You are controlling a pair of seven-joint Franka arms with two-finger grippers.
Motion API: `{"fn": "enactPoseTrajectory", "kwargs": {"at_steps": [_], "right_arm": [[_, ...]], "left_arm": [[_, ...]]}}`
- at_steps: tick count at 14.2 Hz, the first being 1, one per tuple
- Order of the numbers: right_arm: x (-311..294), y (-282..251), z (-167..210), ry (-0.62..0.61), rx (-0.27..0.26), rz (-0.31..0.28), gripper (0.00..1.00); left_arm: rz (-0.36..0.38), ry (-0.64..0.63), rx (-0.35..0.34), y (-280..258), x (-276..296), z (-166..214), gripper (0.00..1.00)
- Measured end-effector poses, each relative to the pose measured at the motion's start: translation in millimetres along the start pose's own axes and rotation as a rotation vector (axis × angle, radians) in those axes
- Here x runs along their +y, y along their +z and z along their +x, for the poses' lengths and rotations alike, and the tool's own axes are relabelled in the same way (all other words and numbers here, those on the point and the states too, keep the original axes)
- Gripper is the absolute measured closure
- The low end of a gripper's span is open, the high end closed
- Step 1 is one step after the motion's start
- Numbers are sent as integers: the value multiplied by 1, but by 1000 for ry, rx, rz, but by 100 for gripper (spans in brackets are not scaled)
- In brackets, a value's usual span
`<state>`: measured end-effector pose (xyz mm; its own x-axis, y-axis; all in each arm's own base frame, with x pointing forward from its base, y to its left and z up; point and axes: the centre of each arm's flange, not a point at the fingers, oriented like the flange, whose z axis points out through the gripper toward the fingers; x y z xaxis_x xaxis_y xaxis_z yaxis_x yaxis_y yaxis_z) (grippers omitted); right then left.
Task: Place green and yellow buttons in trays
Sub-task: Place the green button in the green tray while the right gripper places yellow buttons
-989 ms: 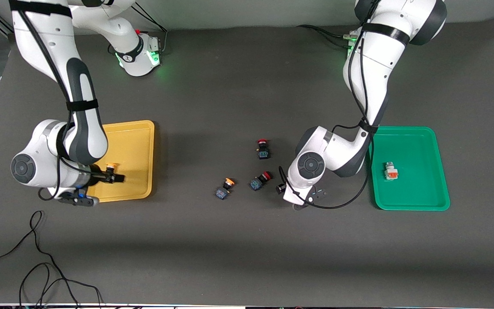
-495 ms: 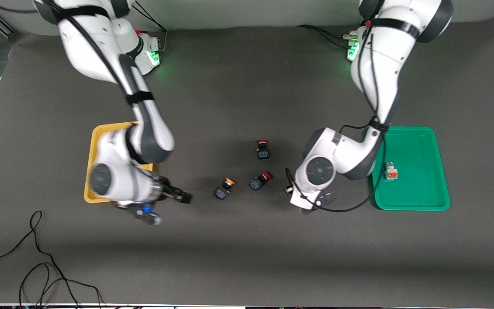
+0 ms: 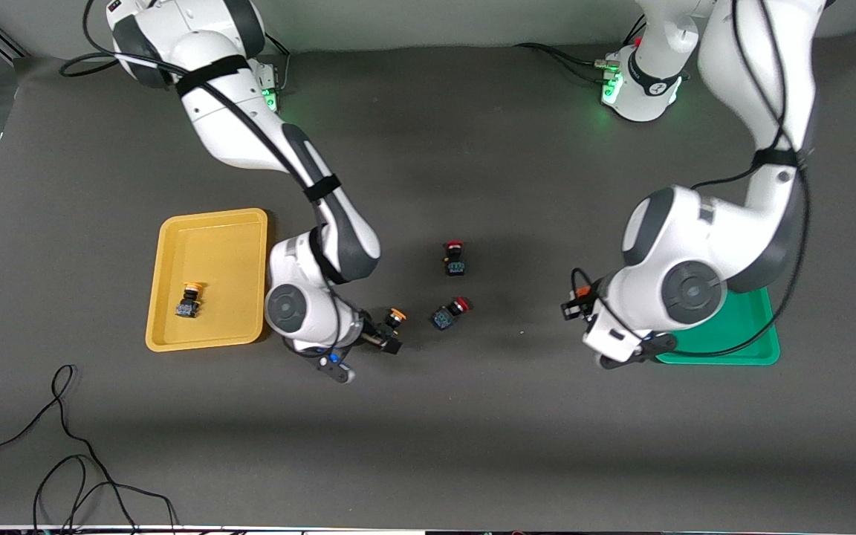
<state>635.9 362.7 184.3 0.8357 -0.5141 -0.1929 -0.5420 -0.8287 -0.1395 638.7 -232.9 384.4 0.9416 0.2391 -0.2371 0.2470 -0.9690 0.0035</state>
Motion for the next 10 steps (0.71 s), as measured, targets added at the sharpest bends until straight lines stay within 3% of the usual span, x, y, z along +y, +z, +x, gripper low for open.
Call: {"fn": "enactPoseTrajectory", "kwargs": {"at_steps": [2, 7, 10], "right_arm": [[-3, 11, -10, -10, -6, -14, 4], [2, 21, -7, -3, -15, -34, 57], [17, -15, 25, 38, -19, -75, 57]], "left_arm": [[10, 47, -18, -14, -16, -1, 59], [37, 188, -62, -44, -174, 49, 59], [81, 259, -61, -31, -260, 72, 59]]}}
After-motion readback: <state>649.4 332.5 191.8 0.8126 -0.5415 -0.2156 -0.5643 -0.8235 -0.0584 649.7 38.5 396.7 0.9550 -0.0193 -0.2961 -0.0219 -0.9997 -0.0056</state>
